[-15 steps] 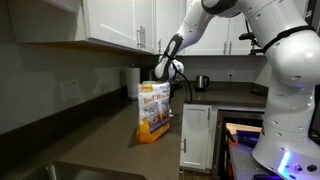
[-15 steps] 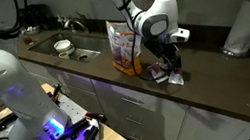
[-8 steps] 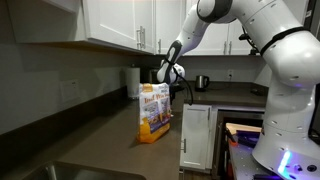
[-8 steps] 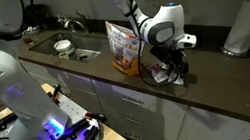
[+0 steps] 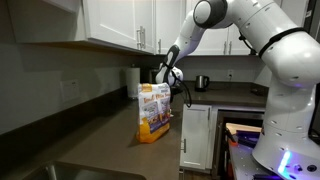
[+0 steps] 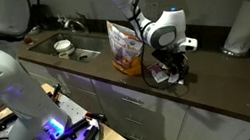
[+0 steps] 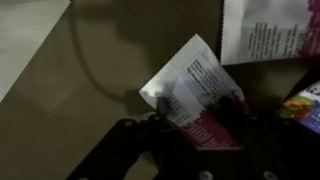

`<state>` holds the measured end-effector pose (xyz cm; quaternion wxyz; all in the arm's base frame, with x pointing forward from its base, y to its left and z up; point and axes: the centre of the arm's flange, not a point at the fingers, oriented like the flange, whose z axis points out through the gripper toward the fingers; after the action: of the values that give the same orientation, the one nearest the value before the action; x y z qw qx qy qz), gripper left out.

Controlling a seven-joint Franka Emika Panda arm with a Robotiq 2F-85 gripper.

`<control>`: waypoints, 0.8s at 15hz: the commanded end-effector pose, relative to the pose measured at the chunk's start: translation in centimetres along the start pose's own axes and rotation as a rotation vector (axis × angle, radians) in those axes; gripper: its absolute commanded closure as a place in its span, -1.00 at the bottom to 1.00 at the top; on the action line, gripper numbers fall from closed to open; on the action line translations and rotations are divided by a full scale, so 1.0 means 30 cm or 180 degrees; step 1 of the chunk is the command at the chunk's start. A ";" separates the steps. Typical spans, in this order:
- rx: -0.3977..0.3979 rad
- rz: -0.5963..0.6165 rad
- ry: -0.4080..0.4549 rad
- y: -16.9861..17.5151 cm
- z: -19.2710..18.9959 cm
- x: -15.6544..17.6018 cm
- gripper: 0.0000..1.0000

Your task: Pick one packet of snacks on the counter and put it in the big pack

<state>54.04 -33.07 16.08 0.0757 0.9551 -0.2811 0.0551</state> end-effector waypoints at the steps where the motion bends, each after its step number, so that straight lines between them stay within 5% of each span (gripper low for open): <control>1: 0.0009 -0.0041 -0.0009 0.003 0.017 0.024 0.44; 5: -0.0111 -0.0074 -0.0002 0.002 -0.076 0.011 0.85; 12: -0.0309 -0.0209 0.0003 0.026 -0.368 -0.009 0.89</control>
<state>54.63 -33.04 22.22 0.1127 0.9592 -0.2558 0.0430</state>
